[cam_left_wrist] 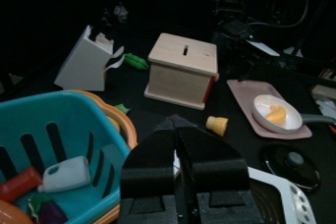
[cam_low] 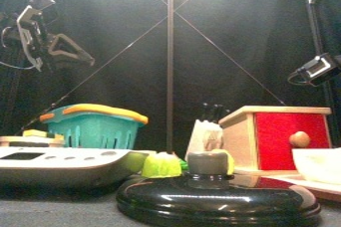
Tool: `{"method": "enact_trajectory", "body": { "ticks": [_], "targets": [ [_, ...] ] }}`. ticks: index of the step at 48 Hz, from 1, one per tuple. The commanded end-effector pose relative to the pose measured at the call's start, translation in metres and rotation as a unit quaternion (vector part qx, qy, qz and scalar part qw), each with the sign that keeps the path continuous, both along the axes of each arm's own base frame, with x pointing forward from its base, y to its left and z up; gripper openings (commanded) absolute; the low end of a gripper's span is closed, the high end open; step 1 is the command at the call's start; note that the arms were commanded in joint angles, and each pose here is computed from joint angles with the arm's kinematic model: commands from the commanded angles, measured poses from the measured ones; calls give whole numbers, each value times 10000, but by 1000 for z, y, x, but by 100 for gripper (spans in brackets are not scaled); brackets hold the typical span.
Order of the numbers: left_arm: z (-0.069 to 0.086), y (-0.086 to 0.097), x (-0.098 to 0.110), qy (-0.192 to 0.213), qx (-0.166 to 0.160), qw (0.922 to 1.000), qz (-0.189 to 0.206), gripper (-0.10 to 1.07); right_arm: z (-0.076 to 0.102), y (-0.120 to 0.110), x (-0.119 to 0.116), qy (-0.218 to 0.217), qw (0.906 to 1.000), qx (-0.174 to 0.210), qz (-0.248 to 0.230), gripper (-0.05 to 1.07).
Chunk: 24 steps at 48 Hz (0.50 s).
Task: Straighten plate
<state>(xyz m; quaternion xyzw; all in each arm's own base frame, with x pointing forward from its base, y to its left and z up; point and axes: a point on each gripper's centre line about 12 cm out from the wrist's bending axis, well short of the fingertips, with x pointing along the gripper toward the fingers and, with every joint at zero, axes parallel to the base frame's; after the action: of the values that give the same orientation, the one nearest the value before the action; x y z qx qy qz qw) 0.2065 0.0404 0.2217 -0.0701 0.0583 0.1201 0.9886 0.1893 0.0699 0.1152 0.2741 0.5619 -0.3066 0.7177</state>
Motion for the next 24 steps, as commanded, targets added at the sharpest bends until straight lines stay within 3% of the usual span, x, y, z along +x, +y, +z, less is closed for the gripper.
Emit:
{"method": "enact_trajectory", "body": {
  "ticks": [1,24],
  "targets": [
    [5,1,2,-72,28,10000,8,31,-2,2,5,-91,9999,90,12,87],
    [5,1,2,-65,26,10000,8,31,-20,3,2,148,9999,5,83,87]
  ]
}}
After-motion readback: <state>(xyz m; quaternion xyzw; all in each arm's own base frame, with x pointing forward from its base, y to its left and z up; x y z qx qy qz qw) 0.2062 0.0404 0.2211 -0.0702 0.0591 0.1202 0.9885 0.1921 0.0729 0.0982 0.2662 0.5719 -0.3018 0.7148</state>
